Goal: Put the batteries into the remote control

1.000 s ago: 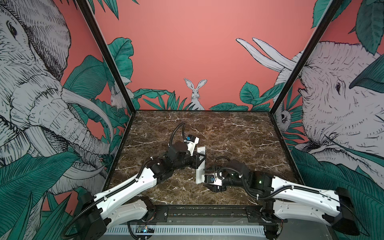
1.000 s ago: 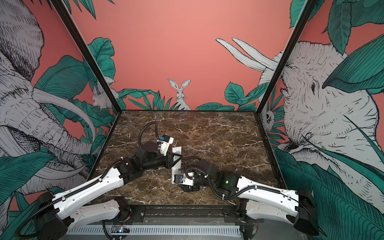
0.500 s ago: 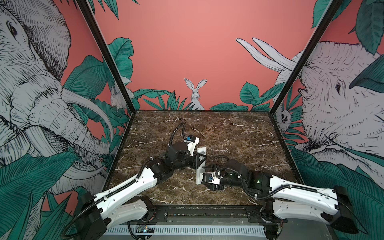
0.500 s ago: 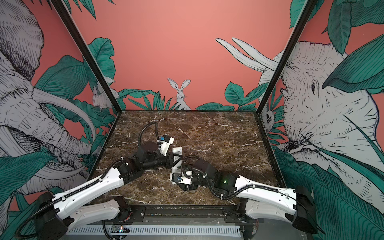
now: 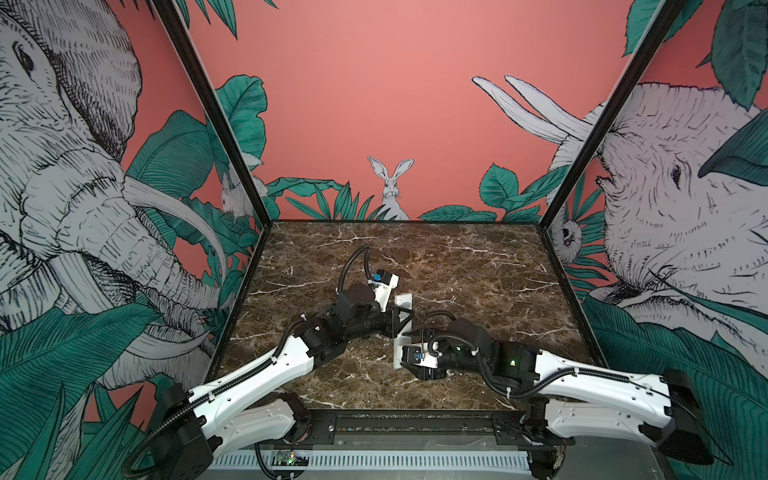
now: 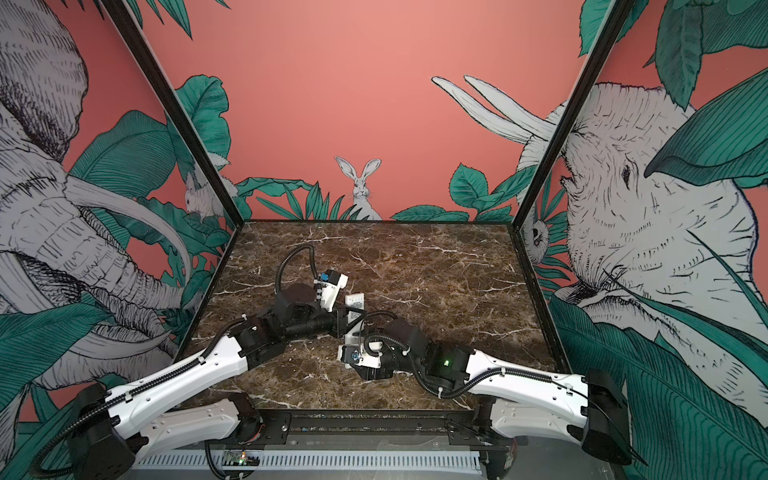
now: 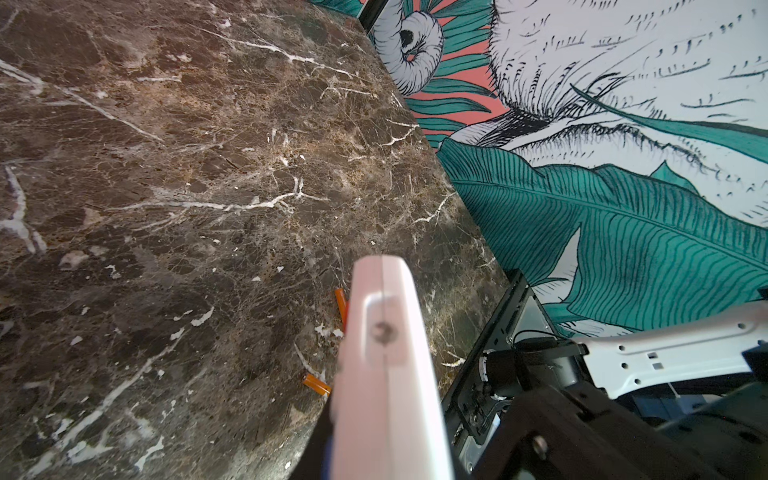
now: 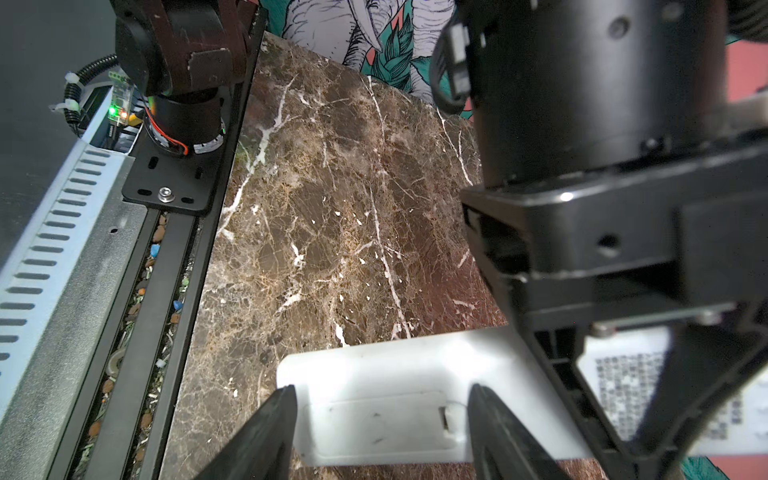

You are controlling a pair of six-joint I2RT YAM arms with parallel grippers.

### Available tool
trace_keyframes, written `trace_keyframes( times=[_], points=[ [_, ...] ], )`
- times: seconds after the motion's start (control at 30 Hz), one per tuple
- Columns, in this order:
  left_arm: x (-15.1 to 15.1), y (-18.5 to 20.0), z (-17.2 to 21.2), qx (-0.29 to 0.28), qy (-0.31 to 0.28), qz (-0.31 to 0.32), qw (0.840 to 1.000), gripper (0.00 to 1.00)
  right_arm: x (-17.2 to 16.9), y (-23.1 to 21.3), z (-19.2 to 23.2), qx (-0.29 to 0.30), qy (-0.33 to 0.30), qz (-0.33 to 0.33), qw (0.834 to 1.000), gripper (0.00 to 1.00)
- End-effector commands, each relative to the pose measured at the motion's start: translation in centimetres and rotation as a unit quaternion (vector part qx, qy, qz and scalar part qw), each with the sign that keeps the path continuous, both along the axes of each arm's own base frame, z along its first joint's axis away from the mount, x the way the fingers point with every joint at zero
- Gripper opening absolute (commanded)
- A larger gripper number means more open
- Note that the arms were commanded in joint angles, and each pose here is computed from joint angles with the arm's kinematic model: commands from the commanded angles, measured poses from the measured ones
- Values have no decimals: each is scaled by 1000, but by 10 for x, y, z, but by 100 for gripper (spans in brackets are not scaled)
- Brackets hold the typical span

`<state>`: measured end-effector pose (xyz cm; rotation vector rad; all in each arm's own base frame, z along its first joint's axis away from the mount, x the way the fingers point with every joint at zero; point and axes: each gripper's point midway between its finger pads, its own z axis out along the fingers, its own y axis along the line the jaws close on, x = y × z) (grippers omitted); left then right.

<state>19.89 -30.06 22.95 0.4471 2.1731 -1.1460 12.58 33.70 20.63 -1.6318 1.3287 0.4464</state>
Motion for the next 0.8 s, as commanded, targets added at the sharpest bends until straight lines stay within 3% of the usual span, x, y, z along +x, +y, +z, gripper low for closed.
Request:
trace_keyframes(
  times=[0.0,0.77],
  points=[
    [-2,0,16,-30,-13,-2,999,0,1,5,4,12,-10,1,1000,67],
    [-3,-2,26,-53,-19,-2,998,0,-4,-1,-8,5,-1,8,1000,68]
  ],
)
